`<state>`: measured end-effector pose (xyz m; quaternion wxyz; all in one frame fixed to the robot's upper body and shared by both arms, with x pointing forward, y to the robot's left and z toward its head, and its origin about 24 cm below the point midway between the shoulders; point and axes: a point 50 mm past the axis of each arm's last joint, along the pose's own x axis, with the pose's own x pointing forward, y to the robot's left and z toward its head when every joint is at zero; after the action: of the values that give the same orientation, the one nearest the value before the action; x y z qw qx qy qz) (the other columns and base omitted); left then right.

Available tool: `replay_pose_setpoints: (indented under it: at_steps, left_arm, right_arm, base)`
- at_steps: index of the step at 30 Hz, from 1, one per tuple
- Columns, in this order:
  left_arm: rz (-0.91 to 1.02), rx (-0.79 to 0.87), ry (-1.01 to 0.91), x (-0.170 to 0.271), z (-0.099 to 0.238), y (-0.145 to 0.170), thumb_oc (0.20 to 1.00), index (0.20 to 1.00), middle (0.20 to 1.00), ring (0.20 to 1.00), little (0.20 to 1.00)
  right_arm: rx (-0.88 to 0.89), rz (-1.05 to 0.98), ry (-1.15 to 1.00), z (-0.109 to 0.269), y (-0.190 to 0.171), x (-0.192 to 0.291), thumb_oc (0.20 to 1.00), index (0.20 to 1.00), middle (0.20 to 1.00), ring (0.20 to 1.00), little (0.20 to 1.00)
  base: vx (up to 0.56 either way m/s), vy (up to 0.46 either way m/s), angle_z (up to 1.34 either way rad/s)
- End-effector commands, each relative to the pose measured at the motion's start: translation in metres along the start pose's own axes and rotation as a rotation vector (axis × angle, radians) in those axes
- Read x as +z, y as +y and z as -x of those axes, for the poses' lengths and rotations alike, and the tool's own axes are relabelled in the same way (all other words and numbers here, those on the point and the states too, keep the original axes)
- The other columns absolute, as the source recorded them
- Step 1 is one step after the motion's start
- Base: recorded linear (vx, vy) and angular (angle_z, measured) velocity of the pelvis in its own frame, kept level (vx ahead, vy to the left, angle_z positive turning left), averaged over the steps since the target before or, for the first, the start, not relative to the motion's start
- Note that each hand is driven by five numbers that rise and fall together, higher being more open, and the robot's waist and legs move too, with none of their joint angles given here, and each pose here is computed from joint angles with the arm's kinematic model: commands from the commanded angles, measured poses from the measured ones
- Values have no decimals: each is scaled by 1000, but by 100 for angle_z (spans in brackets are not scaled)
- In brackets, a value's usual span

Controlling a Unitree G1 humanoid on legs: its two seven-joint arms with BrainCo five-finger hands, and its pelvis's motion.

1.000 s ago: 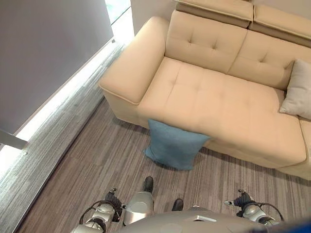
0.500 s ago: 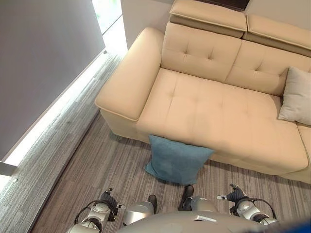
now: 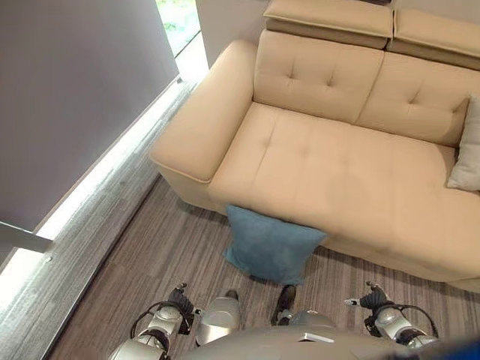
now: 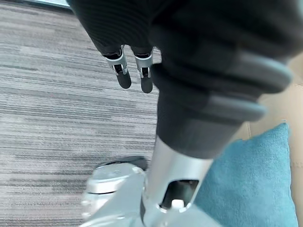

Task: Pick up all the scattered cushions and arrange them neatly on the sofa.

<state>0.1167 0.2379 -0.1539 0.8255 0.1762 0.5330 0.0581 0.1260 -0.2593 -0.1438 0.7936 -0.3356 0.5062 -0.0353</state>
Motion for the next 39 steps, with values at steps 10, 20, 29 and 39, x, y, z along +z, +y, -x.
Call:
replay_pose_setpoints:
  at_steps: [10,20,29,39]
  left_arm:
    - [5,60,14,-8,0,20,1000,1000,1000,1000,1000]
    - [270,180,-489,138,9,40,1000,1000,1000,1000,1000]
    - [348,210,-929,282,70,35,1000,1000,1000,1000,1000]
    - [355,333,-1101,338,113,46,1000,1000,1000,1000,1000]
  right_arm:
    - [-4,-52,-12,0,5,8,1000,1000,1000,1000,1000]
    - [-251,-441,-374,2,-61,127,1000,1000,1000,1000,1000]
    - [-490,-674,-726,48,-117,236,1000,1000,1000,1000,1000]
    - [-554,-790,-833,71,-138,271,1000,1000,1000,1000,1000]
  base:
    - [53,128,-28]
    - [-236,0,-6]
    - [-112,57,-3]
    - [-11,53,-3]
